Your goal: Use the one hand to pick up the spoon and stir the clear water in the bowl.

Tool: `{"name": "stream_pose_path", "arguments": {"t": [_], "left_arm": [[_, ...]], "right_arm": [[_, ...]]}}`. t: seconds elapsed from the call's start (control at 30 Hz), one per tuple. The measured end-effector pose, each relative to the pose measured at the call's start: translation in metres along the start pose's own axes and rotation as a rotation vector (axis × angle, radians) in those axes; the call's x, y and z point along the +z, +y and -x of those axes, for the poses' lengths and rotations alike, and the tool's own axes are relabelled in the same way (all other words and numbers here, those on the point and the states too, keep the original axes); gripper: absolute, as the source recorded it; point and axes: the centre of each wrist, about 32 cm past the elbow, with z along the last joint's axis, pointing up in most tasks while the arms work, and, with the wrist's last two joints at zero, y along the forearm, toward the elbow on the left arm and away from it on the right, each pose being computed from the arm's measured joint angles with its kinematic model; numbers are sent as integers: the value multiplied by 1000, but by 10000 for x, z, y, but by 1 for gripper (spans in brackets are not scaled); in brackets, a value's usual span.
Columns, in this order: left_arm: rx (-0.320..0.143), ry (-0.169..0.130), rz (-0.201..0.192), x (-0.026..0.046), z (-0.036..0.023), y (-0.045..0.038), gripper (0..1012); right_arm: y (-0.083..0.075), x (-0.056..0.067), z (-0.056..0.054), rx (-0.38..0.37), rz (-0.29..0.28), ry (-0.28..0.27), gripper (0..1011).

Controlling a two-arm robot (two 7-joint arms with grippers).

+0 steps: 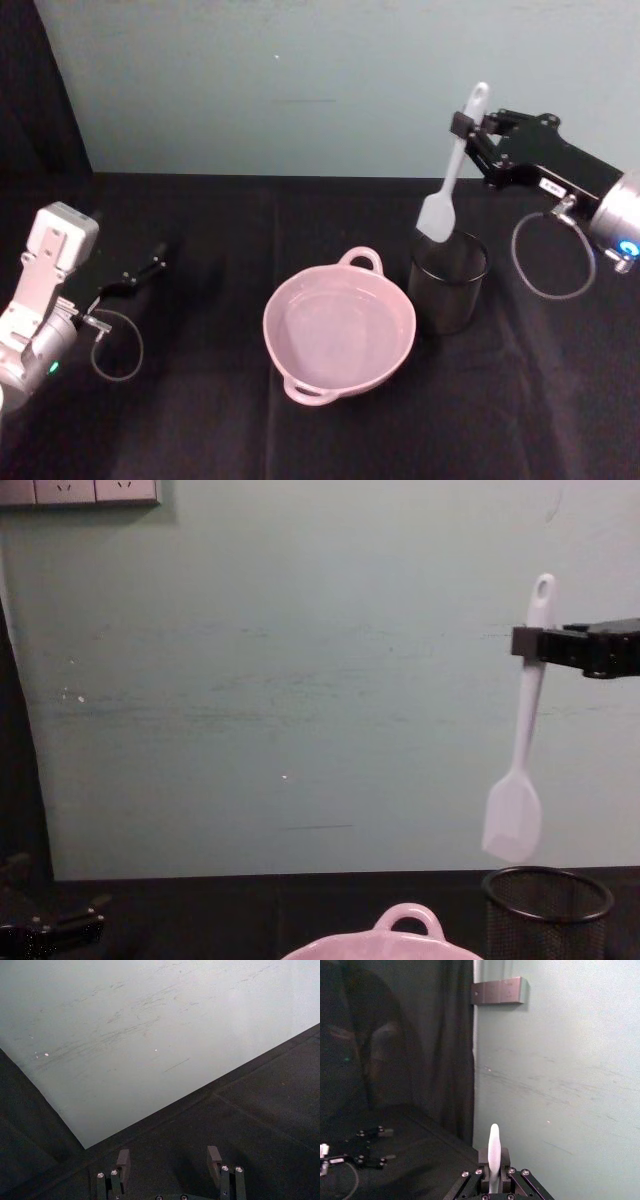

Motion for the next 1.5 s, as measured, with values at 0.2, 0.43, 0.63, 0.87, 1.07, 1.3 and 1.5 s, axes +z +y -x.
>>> {"name": "stream_pose_path", "arguments": {"t": [0.2,0.43,0.63,0.87,1.07,1.3,1.5], "left_arm": [[0,0,0,0,0,0,1005],[0,0,0,0,0,0,1005],[0,0,0,0,0,0,1005],[0,0,0,0,0,0,1005],[0,0,0,0,0,0,1005],[0,0,0,0,0,0,1005],[0,0,0,0,0,0,1005]], "right_arm": [[127,-6,129,64,-11,15,125],[354,-128,364,166,11,3,125],[462,-317,477,218,17,-3,125],[466,-547,584,238,4,10,125],[400,-668,688,246,17,7,125],[329,-735,762,249,26,2,124],[349,-770,806,251,23,7,125]]}}
